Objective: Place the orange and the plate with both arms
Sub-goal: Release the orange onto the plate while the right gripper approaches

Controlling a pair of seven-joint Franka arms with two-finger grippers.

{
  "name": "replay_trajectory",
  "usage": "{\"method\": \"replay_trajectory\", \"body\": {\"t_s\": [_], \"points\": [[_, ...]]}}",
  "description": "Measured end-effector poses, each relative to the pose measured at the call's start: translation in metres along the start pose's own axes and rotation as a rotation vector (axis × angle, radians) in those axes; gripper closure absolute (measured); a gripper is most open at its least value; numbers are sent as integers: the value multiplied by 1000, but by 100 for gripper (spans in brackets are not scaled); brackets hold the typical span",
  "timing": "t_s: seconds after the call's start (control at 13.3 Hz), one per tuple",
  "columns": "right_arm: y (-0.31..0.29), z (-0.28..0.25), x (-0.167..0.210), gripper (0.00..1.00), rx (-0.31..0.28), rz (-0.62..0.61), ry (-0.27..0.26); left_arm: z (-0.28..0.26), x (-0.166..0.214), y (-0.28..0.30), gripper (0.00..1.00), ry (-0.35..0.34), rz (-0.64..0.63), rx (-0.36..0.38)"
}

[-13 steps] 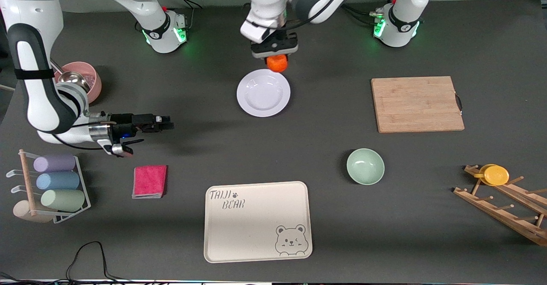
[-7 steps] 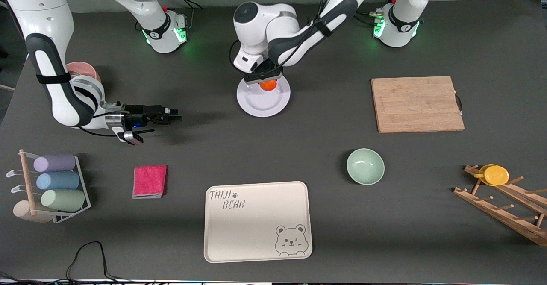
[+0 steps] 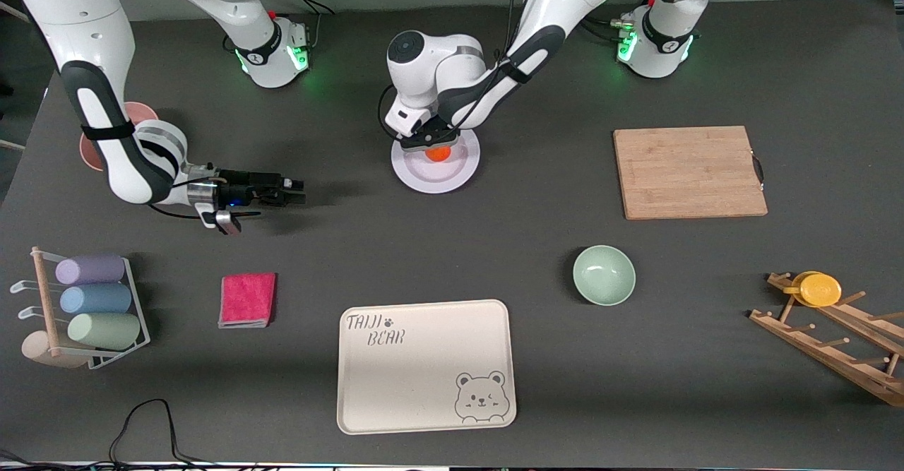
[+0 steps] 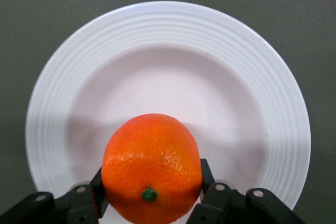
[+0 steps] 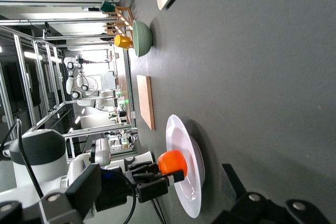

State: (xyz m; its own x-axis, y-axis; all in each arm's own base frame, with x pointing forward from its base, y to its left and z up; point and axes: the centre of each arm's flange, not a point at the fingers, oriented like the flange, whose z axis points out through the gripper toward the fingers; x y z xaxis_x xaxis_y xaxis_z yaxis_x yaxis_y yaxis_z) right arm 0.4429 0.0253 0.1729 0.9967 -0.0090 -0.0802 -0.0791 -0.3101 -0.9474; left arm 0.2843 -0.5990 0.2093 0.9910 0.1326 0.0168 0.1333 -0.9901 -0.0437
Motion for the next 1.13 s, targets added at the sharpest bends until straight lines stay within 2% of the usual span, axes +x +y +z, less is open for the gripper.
{"method": "replay_trajectory", "body": {"t_s": [0.23, 0.38, 0.45, 0.6, 0.68, 0.75, 0.9, 1.13], "points": [[4, 13, -11, 0, -6, 12, -19, 10, 2, 2, 33, -4, -4, -8], [9, 25, -21, 0, -6, 30, -7, 11, 4, 3, 33, -4, -7, -10], [12, 30, -28, 0, 5, 31, 7, 11, 5, 3, 28, -4, -8, -9], [21, 40, -44, 0, 15, 32, 34, 10, 6, 3, 7, -2, -5, 4], [25, 44, -52, 0, 14, 42, 43, 8, 9, 2, 0, 1, -5, 21], [29, 46, -58, 0, 10, 55, 57, 1, 13, 1, 0, 0, -5, 35], [31, 56, -67, 0, 19, 85, 84, -44, 33, -3, 0, -42, -2, 36], [31, 83, -80, 0, 1, 92, 118, -164, 90, -50, 0, -116, 3, 16]]}}
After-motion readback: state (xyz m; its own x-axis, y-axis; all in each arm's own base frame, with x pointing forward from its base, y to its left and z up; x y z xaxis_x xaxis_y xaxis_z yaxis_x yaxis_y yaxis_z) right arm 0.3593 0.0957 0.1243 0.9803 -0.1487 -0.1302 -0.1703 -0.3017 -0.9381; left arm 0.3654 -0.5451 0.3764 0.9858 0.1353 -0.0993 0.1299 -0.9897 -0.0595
